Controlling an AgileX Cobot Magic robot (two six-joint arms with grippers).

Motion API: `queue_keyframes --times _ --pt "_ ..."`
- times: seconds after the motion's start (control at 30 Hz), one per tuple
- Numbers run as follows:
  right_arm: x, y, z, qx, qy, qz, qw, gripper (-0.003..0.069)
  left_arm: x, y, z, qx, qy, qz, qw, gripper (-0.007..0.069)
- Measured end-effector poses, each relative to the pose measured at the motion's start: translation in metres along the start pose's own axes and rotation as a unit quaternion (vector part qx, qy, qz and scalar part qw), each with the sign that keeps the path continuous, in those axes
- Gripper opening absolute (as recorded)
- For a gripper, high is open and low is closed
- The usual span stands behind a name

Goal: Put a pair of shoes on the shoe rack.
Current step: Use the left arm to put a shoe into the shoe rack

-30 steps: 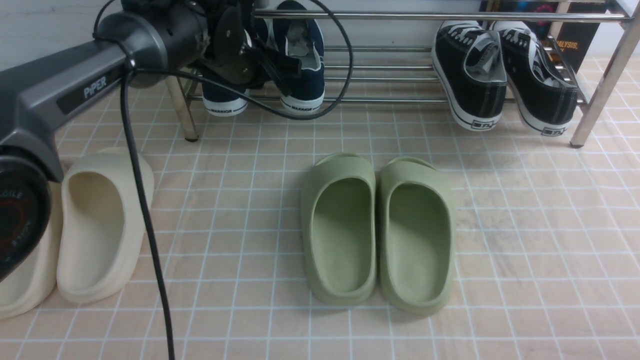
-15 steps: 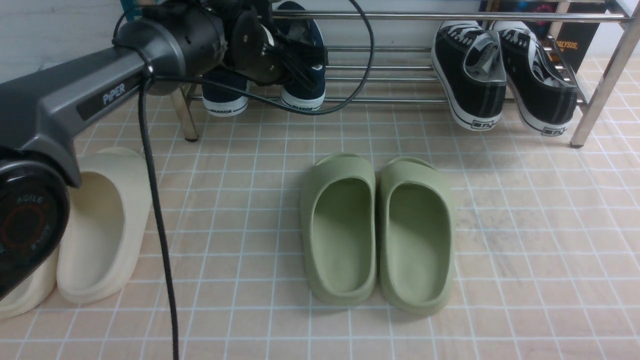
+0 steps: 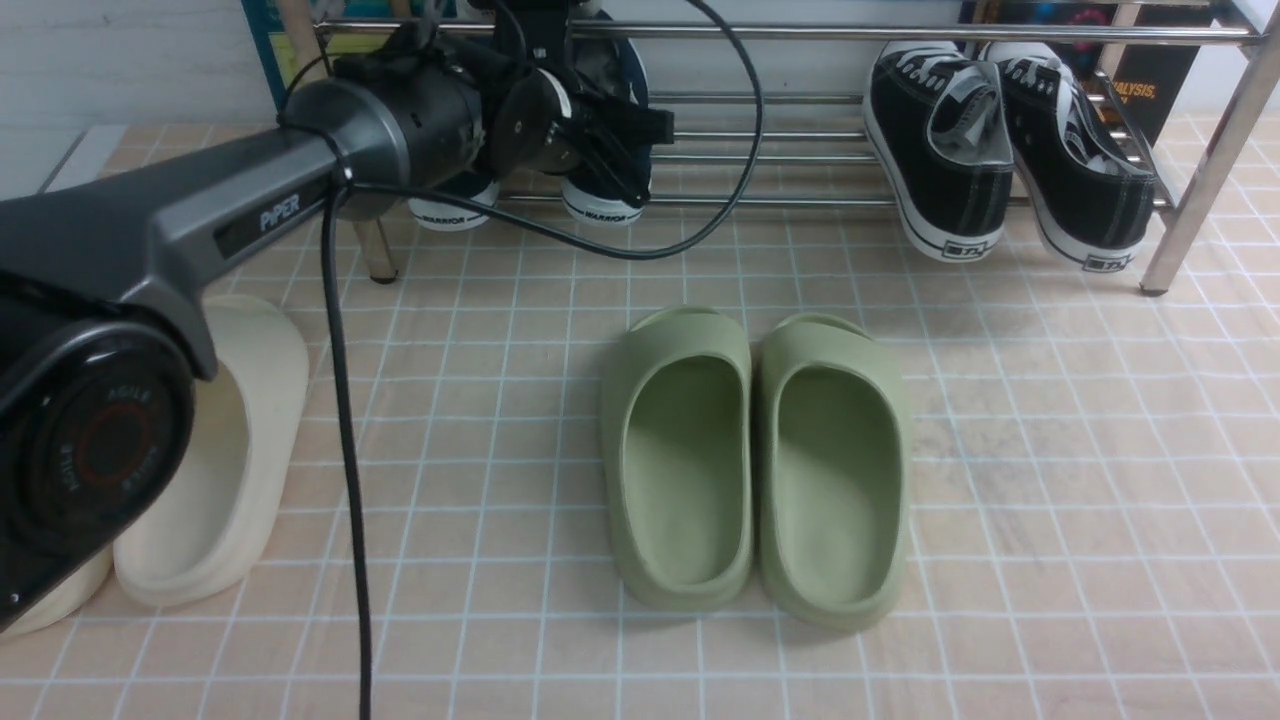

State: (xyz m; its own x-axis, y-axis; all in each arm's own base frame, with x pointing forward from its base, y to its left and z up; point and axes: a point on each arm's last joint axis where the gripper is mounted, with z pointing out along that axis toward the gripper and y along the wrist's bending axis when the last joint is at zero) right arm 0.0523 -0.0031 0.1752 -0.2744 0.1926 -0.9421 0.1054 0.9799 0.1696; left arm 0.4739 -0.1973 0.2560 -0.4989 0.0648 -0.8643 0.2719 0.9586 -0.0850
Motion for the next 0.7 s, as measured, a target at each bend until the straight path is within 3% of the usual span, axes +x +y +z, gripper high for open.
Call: queue_keyframes --times 0.37,0.7 --pt "0.0 0.0 0.0 0.0 0.0 0.0 1.0 0.0239 -0.005 0.01 -0.016 -0.067 0.032 0.025 0.997 0.0034" --pt "0.0 0.0 0.0 0.0 0.0 0.0 1.0 0.0239 -0.053 0.018 -0.077 -0.107 -0.024 0.043 0.993 0.0038"
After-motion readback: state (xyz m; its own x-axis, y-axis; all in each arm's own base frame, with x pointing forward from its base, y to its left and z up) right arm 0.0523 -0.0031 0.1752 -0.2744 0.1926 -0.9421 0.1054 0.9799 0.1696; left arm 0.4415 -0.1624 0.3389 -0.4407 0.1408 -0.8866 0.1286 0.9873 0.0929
